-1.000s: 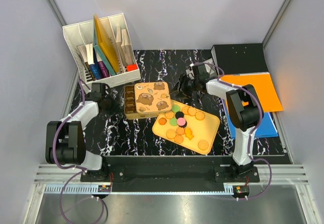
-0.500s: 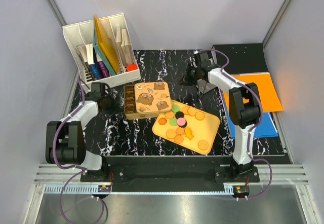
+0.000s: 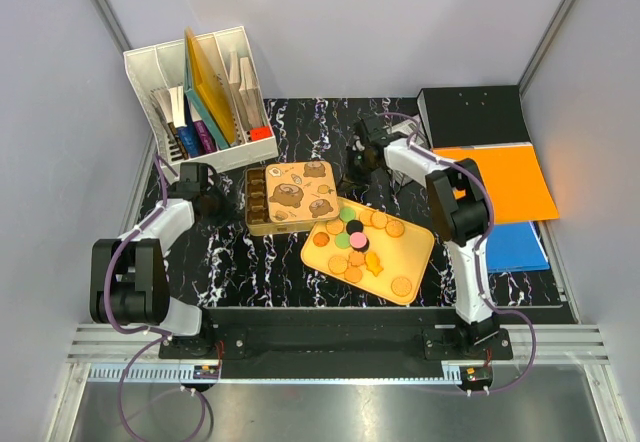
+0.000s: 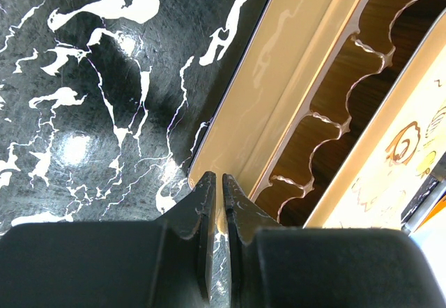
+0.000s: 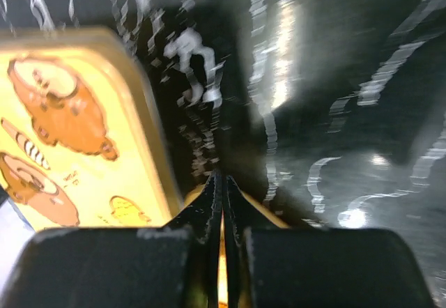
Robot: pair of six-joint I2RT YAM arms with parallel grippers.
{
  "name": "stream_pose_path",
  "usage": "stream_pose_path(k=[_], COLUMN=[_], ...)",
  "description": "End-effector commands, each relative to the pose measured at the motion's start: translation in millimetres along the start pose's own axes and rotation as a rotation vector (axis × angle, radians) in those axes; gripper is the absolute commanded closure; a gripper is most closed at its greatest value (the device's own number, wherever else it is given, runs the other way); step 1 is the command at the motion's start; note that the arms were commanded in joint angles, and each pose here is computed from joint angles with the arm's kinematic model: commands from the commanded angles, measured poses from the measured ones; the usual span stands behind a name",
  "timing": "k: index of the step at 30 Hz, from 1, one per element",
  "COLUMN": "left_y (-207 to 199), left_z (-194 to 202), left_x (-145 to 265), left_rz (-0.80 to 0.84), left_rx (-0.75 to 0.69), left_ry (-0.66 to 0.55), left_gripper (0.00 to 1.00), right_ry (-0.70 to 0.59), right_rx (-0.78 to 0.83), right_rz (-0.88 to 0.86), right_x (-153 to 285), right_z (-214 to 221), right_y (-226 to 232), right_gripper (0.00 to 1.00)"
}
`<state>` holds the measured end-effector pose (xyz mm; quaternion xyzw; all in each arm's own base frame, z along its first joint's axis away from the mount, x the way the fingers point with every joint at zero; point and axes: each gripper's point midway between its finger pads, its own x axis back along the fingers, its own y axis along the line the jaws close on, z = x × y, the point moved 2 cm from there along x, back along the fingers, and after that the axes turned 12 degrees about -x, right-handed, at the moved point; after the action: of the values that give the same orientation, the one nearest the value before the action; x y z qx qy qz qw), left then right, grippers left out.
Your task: Pack the cookies
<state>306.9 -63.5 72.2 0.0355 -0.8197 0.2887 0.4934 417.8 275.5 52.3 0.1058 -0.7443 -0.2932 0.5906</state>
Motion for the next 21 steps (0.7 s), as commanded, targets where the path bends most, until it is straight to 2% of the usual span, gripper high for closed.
stream_pose_path(k=[1,14,21], left_y=[-21,-22,-23], left_z=[-17,-17,-18], left_x=[5,4,1], left_rz=[0.086,0.095,0.097], left_rx=[-0.012,-0.013,-0.011], left_ry=[-0.039,-0.036,-0.027], left_gripper=[0.89,0.89,0.89], right_ry=[0.030,0.040,0.036], right_rx=[0.091,0.136,0.179], right_rz=[-0.049,-0.060,-0.055], right_x=[-3,-3,-2], right_z=[13,21,17], right_y=[33,52,65], right_gripper=[1.00,1.00,0.96])
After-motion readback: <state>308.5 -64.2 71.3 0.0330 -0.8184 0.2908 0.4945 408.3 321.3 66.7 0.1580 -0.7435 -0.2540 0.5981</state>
